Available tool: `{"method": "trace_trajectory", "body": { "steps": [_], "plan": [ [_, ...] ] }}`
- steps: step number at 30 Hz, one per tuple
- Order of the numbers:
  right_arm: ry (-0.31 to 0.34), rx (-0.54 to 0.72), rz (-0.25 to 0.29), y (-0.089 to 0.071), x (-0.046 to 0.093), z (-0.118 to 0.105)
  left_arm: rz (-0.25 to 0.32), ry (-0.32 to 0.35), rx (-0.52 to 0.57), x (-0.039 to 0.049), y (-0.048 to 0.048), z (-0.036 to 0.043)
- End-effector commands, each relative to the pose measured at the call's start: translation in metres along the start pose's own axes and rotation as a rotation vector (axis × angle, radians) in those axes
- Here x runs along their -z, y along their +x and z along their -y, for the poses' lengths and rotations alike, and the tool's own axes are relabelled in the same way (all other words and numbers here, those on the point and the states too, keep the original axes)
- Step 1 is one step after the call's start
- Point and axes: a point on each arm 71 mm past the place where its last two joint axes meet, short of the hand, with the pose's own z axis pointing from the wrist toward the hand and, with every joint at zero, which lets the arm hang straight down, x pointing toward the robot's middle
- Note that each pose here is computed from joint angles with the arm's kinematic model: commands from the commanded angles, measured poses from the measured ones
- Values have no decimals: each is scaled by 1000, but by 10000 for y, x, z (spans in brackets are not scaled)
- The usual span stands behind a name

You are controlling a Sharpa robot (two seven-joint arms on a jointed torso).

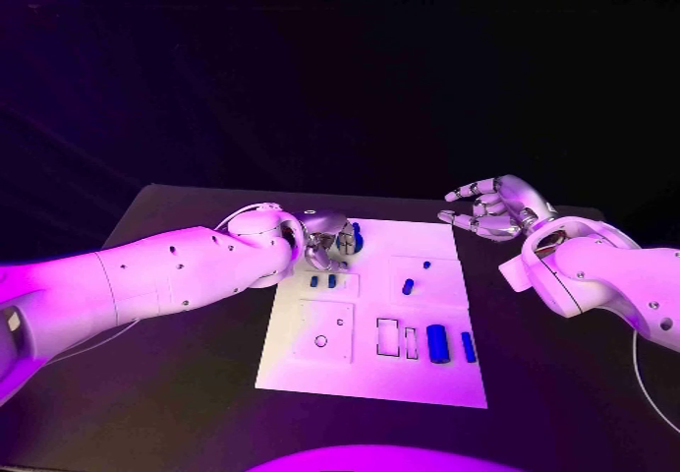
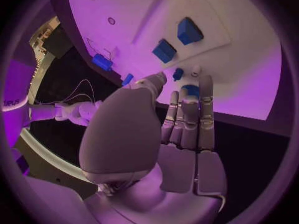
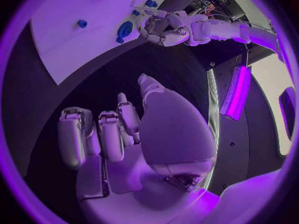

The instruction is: Assemble the parts on the task board

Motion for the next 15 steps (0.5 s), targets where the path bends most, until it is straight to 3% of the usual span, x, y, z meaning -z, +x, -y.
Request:
{"method": "trace_trajectory", "body": {
  "steps": [1, 15],
  "plan": [
    [-16, 3, -2, 8, 0, -15, -61, -17, -44, -15, 42, 4],
    [-17, 2, -3, 13, -1, -19, -73, -15, -55, -64, 52, 19]
  ]
}}
